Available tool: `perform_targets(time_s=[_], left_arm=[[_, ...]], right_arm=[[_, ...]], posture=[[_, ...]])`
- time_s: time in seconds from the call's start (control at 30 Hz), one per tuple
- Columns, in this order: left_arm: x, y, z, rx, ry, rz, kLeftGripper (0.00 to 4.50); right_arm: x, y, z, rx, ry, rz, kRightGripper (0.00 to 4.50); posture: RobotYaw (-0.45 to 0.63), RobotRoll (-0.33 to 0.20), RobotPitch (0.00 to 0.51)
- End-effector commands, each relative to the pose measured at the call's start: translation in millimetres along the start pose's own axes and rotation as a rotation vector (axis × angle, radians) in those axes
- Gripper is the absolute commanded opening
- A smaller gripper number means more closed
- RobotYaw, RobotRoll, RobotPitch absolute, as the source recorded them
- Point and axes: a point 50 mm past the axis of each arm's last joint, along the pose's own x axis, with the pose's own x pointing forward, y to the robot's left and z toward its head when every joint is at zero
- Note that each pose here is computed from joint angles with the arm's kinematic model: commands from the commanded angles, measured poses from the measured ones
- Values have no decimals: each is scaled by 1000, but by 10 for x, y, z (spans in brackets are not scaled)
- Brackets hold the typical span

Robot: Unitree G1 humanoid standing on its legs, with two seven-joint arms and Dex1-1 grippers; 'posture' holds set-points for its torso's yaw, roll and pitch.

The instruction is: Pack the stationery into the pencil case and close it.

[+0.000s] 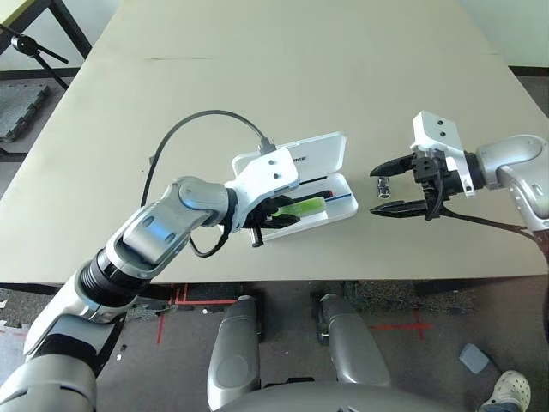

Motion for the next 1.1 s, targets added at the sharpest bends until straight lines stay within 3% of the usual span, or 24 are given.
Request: perform_targets(time_s=[0.03,0.33,0.53,0.7,0.9,1.1], left_arm=[[25,-36,-23,9,12,-22,1089],[-91,-59,-90,8,20,-24,4455],[-381,-90,-139,19,-43,-21,4486],[-731,-83,-202,35,-123,21,4486],[-993,-30,-307,19,-104,113,4486],[-968,-47,-316,10,-113,124,4486]], right_arm=[[-33,3,17,-11,-3,-11,4500],[-108,-41,2,-2,-1,-43,4500],[-297,-99,16,59,-28,-138,4500],[-450,-215,-19,210,18,-378,4500],[-366,-296,-33,395,-13,-577,4500],[-109,-331,-19,611,-41,-714,4500]], posture=[[-16,0,230],[-15,0,227],[-18,0,224],[-22,0,224],[-15,0,231],[-10,0,238]])
